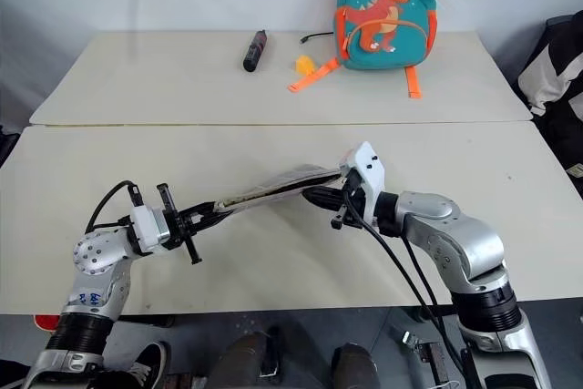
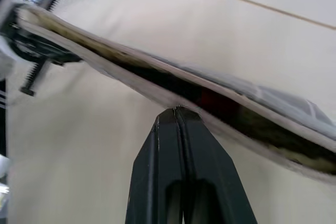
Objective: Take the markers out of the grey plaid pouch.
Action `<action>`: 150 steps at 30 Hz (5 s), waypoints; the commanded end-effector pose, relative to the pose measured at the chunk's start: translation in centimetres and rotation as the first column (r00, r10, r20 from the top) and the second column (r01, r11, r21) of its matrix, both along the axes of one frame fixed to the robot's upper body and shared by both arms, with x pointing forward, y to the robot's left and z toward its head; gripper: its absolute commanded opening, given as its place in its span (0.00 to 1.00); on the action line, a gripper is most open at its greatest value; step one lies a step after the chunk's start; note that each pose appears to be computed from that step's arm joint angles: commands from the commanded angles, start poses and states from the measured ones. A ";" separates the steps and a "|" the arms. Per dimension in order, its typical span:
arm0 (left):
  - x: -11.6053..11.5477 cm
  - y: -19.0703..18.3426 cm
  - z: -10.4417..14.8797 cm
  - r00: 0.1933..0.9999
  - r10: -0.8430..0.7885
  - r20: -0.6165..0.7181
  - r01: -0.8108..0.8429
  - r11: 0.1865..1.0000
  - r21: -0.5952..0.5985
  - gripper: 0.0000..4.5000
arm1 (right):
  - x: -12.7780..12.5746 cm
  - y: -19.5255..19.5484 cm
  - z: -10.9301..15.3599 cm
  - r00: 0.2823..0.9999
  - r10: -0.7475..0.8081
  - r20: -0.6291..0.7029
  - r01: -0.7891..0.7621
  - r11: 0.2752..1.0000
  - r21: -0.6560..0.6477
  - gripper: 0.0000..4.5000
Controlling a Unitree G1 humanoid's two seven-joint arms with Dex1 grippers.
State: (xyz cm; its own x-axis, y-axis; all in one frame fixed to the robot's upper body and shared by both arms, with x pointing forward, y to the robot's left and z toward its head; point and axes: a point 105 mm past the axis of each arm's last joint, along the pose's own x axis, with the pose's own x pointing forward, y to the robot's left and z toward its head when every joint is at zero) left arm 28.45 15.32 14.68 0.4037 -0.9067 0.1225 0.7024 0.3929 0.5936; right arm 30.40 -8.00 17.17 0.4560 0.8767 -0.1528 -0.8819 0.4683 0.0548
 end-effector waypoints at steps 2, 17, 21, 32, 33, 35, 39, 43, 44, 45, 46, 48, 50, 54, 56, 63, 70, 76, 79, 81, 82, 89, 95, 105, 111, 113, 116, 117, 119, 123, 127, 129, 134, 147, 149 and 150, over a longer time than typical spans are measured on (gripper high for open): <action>-0.1 -0.4 0.8 0.999 -0.014 0.044 0.014 1.000 0.006 0.00 | 0.0 0.6 1.5 0.998 0.008 0.065 -0.011 0.999 0.040 0.01; 0.1 -0.2 0.5 0.999 0.003 0.045 -0.003 1.000 0.004 0.00 | -0.5 0.2 1.6 0.997 0.031 0.076 -0.032 0.999 0.011 0.01; 0.2 -0.2 0.6 0.999 0.003 0.040 -0.003 1.000 -0.006 0.00 | -0.2 0.3 0.7 0.997 0.028 0.078 -0.026 0.999 -0.023 0.01; -0.9 -1.9 -0.2 0.993 -0.114 0.026 0.112 0.991 0.072 0.00 | 0.9 3.4 0.6 0.964 0.054 0.260 -0.014 0.988 -0.153 0.01; -1.0 -2.1 -0.3 0.991 -0.130 0.016 0.129 0.989 0.076 0.00 | 0.8 3.8 0.0 0.952 0.070 0.298 -0.010 0.980 -0.197 0.01; -1.0 -2.3 -0.3 0.989 -0.149 0.004 0.148 0.986 0.077 0.00 | 0.8 4.2 -1.2 0.920 0.114 0.374 0.004 0.954 -0.300 0.01; -0.8 -2.1 0.4 0.988 -0.155 0.020 0.153 0.985 0.074 0.00 | 1.4 3.8 -4.4 0.771 0.302 0.560 0.119 0.796 -0.593 0.01; -0.6 -1.8 0.8 0.988 -0.144 0.049 0.140 0.987 0.082 0.00 | 1.6 3.6 -4.5 0.726 0.365 0.583 0.131 0.759 -0.638 0.09; -0.5 -1.7 0.8 0.989 -0.143 0.049 0.138 0.987 0.081 0.00 | 1.9 3.5 -4.0 0.708 0.354 0.612 0.158 0.764 -0.625 0.13; -0.5 -1.7 0.8 0.989 -0.142 0.049 0.137 0.987 0.080 0.00 | 2.2 3.5 -3.5 0.689 0.345 0.637 0.182 0.769 -0.613 0.20; -0.5 -1.7 0.7 0.989 -0.142 0.047 0.138 0.987 0.079 0.00 | 2.3 3.5 -3.2 0.677 0.344 0.650 0.191 0.771 -0.607 0.28; -0.4 -1.7 0.7 0.989 -0.142 0.045 0.138 0.987 0.078 0.00 | 2.4 3.7 -2.7 0.662 0.344 0.666 0.195 0.779 -0.596 0.41; -0.3 -1.6 0.7 0.990 -0.138 0.042 0.135 0.988 0.070 0.00 | 2.4 3.9 -2.1 0.655 0.325 0.682 0.198 0.798 -0.570 0.55; -0.1 -1.5 0.9 0.991 -0.128 0.042 0.126 0.991 0.050 0.00 | 2.2 4.2 -2.0 0.657 0.312 0.686 0.193 0.810 -0.554 0.83; 0.0 -1.6 0.9 0.991 -0.129 0.043 0.127 0.991 0.050 0.00 | 2.2 4.2 -2.2 0.663 0.309 0.682 0.189 0.812 -0.552 0.96; 0.0 -1.6 1.0 0.991 -0.130 0.044 0.128 0.991 0.044 0.00 | 2.6 3.6 -2.1 0.670 0.284 0.686 0.224 0.803 -0.552 0.99; -0.1 -1.9 1.0 0.989 -0.140 0.044 0.138 0.990 0.038 0.00 | 2.5 4.1 -1.3 0.696 0.205 0.688 0.211 0.857 -0.469 0.61; -0.4 -2.6 1.2 0.986 -0.162 0.045 0.161 0.987 0.023 0.00 | 2.6 4.8 -1.7 0.691 0.194 0.697 0.223 0.859 -0.461 0.30; -0.5 -2.8 1.4 0.984 -0.173 0.051 0.172 0.985 0.021 0.00 | 2.8 5.4 -1.6 0.650 0.240 0.721 0.234 0.839 -0.491 0.30; -0.6 -3.1 1.5 0.981 -0.187 0.053 0.186 0.982 0.022 0.00 | 3.1 5.9 -2.0 0.639 0.276 0.718 0.233 0.820 -0.523 0.30; -0.7 -3.3 1.5 0.979 -0.198 0.052 0.197 0.980 0.023 0.00 | 3.2 6.0 -2.3 0.636 0.302 0.710 0.228 0.806 -0.547 0.30; -0.9 -3.8 1.7 0.975 -0.216 0.053 0.215 0.976 0.014 0.00 | 3.8 6.4 -3.3 0.622 0.359 0.696 0.217 0.774 -0.594 0.30; -1.0 -3.9 1.7 0.975 -0.219 0.045 0.219 0.976 0.004 0.00 | 4.1 6.5 -3.8 0.641 0.343 0.687 0.213 0.781 -0.588 0.30; -0.9 -3.3 1.3 0.980 -0.197 0.039 0.196 0.980 0.012 0.00 | 3.4 6.3 -3.0 0.702 0.252 0.666 0.170 0.849 -0.500 0.12; -0.3 -2.2 0.7 0.991 -0.131 0.024 0.131 0.991 0.034 0.00 | 1.8 4.9 -0.9 0.699 0.278 0.659 0.126 0.859 -0.496 0.12; -0.1 -1.9 0.7 0.993 -0.115 0.024 0.114 0.993 0.027 0.00 | 1.4 4.2 -0.5 0.695 0.309 0.650 0.110 0.847 -0.520 0.12; 0.2 -1.6 0.5 0.996 -0.088 0.025 0.087 0.996 0.034 0.00 | 0.6 3.5 0.5 0.687 0.343 0.641 0.076 0.843 -0.533 0.12; 0.2 -1.5 0.4 0.996 -0.085 0.023 0.084 0.996 0.036 0.00 | 0.5 3.4 0.9 0.686 0.349 0.639 0.066 0.844 -0.532 0.12; 0.2 -1.5 0.3 0.997 -0.081 0.019 0.081 0.996 0.031 0.00 | 0.1 3.4 1.5 0.695 0.349 0.628 0.032 0.858 -0.512 0.12; 0.2 -1.6 0.2 0.997 -0.077 0.014 0.077 0.997 0.027 0.00 | -0.5 3.2 2.2 0.703 0.357 0.616 -0.016 0.873 -0.487 0.12; 0.6 -1.2 0.2 0.999 -0.051 0.000 0.051 0.999 0.006 0.00 | -1.8 2.5 3.0 0.716 0.371 0.591 -0.115 0.898 -0.425 0.12; 0.5 -1.1 0.1 0.999 -0.049 -0.002 0.049 0.999 0.007 0.00 | -2.0 2.3 3.4 0.720 0.369 0.588 -0.134 0.905 -0.405 0.12; 0.6 -0.9 0.1 0.999 -0.045 -0.003 0.045 0.999 0.000 0.00 | -2.3 2.1 4.3 0.724 0.347 0.596 -0.150 0.923 -0.354 0.12; 0.8 0.0 0.3 1.000 -0.006 -0.023 0.005 0.999 -0.047 0.00 | 0.1 -3.4 7.7 0.949 0.022 0.315 0.010 0.995 -0.099 0.12; 0.8 0.1 0.5 1.000 0.004 -0.016 -0.005 0.998 -0.059 0.00 | 2.5 -7.5 6.8 0.955 -0.181 0.237 0.226 0.957 -0.180 0.12; 0.8 0.1 0.6 1.000 0.003 -0.012 -0.004 0.998 -0.057 0.00 | 3.0 -8.8 6.9 0.946 -0.234 0.227 0.278 0.941 -0.191 0.12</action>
State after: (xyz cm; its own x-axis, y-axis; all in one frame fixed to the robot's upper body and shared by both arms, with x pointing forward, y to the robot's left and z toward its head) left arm 29.28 15.03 14.54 0.3978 -0.9075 0.1348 0.7285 0.4018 0.5549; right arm 32.71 -14.87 23.36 0.6294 0.7480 -0.2104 -0.7753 0.5865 -0.2344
